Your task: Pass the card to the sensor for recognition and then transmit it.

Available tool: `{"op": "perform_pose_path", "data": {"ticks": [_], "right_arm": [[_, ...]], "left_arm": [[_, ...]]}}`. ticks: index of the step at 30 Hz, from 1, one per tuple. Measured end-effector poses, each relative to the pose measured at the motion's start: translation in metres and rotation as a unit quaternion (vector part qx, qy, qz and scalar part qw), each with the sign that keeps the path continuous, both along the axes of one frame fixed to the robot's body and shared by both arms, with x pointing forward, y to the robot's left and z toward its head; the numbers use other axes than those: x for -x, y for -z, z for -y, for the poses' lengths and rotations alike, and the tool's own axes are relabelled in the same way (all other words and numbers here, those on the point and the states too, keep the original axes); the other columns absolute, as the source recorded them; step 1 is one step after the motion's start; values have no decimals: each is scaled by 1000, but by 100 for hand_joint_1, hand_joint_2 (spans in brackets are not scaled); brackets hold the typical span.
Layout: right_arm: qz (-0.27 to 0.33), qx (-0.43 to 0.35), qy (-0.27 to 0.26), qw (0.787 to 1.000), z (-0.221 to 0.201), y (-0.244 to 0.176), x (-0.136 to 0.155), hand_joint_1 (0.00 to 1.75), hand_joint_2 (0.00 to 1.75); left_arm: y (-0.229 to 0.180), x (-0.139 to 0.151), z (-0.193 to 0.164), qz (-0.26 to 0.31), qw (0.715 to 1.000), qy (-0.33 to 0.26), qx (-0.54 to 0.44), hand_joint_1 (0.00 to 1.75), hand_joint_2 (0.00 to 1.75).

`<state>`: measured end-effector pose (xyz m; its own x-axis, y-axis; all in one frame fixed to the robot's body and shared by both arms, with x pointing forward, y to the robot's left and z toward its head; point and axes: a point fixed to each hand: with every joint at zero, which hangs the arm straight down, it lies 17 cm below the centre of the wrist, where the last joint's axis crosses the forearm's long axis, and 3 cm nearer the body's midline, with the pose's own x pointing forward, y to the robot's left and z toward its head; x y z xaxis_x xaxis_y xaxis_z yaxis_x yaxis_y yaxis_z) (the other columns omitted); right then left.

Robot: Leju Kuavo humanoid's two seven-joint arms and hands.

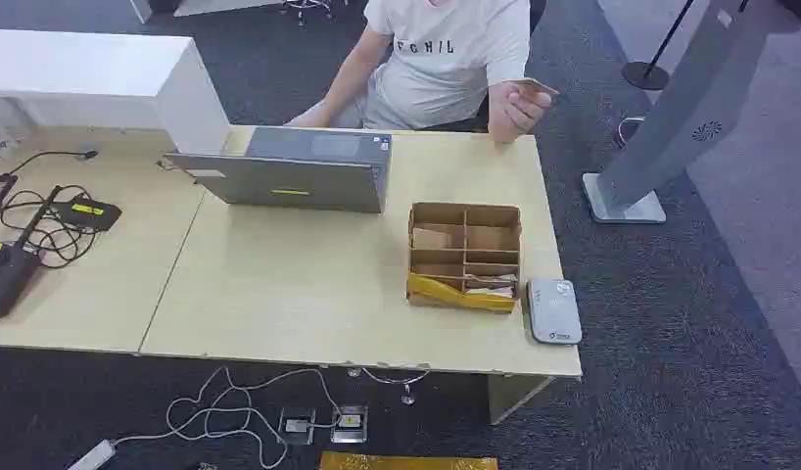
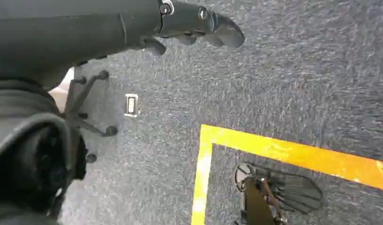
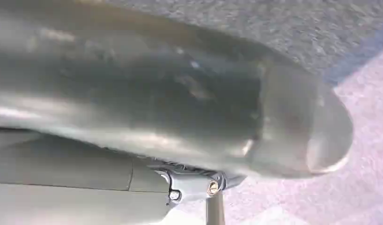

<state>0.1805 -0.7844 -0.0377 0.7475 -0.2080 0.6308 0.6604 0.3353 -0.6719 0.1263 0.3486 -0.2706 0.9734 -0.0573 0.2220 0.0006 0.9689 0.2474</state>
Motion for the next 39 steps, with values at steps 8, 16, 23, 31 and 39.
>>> {"op": "perform_pose_path", "data": {"ticks": [8, 16, 23, 31, 39], "right_arm": [[122, 187, 83, 971, 109, -196, -20, 0, 0], [237, 257, 101, 931, 146, -327, -35, 0, 0], [305, 295, 77, 902, 149, -403, -56, 0, 0], [398, 335, 27, 854, 128, -524, -104, 0, 0], [411, 391, -48, 822, 97, -598, -137, 0, 0]], "left_arm": [[-1, -6, 0, 8, 1000, 2, 2, 0, 0], [-2, -9, 1, 13, 1000, 4, 5, 0, 0], [-3, -15, 2, 19, 1000, 9, 9, 0, 0], [-5, -22, 0, 27, 999, 14, 12, 0, 0], [-7, -26, -2, 31, 999, 24, 12, 0, 0]]}}
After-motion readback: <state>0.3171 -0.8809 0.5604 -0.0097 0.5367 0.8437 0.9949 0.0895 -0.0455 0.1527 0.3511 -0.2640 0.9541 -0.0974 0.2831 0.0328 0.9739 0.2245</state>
